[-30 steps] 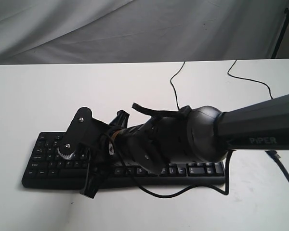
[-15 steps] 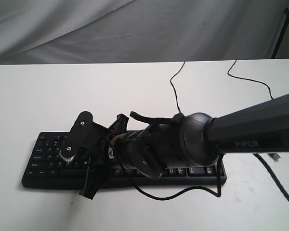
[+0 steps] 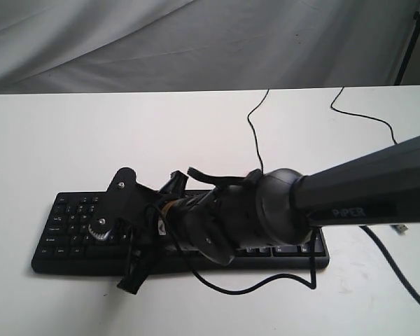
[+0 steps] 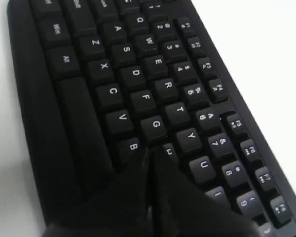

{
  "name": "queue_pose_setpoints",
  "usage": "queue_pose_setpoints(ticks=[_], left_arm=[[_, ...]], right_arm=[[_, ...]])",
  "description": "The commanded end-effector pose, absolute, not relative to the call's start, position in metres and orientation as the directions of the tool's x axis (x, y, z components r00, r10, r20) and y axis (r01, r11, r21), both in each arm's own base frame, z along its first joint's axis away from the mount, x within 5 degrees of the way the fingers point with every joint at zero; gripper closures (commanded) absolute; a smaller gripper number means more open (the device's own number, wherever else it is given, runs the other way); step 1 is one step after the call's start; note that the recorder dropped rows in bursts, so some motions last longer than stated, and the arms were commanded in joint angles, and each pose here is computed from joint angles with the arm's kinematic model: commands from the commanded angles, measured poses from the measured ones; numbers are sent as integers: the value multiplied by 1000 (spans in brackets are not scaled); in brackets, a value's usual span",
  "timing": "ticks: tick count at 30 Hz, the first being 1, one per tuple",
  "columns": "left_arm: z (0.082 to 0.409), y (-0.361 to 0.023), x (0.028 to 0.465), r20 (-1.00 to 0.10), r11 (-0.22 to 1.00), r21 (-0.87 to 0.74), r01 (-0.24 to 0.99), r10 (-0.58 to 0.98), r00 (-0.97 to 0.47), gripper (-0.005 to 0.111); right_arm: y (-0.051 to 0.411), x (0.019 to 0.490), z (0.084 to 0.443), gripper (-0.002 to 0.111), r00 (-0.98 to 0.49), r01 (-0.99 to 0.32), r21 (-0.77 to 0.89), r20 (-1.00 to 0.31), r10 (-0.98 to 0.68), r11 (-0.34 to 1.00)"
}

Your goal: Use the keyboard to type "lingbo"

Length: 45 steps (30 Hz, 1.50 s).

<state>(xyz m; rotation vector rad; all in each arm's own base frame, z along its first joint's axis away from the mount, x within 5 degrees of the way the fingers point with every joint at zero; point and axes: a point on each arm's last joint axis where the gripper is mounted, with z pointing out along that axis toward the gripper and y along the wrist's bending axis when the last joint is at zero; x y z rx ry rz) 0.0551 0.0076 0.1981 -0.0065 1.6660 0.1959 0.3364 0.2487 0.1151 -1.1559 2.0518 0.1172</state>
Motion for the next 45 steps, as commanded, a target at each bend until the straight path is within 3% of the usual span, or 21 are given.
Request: queue_pose_setpoints(ticks=[1, 10, 30, 45], left_arm=[[197, 7, 56, -988, 986, 121, -116, 109, -110, 106], [197, 7, 56, -988, 986, 121, -116, 109, -110, 106], [197, 7, 56, -988, 986, 121, -116, 109, -110, 106], [197, 7, 56, -988, 986, 121, -116, 109, -110, 106]], right_arm=[[249, 336, 105, 108, -323, -761, -254, -650, -688, 597], [249, 335, 97, 108, -335, -764, -248, -637, -695, 596], [259, 349, 154, 108, -356, -702, -187, -743, -566, 687], [262, 353, 123, 108, -337, -714, -226, -718, -609, 662]])
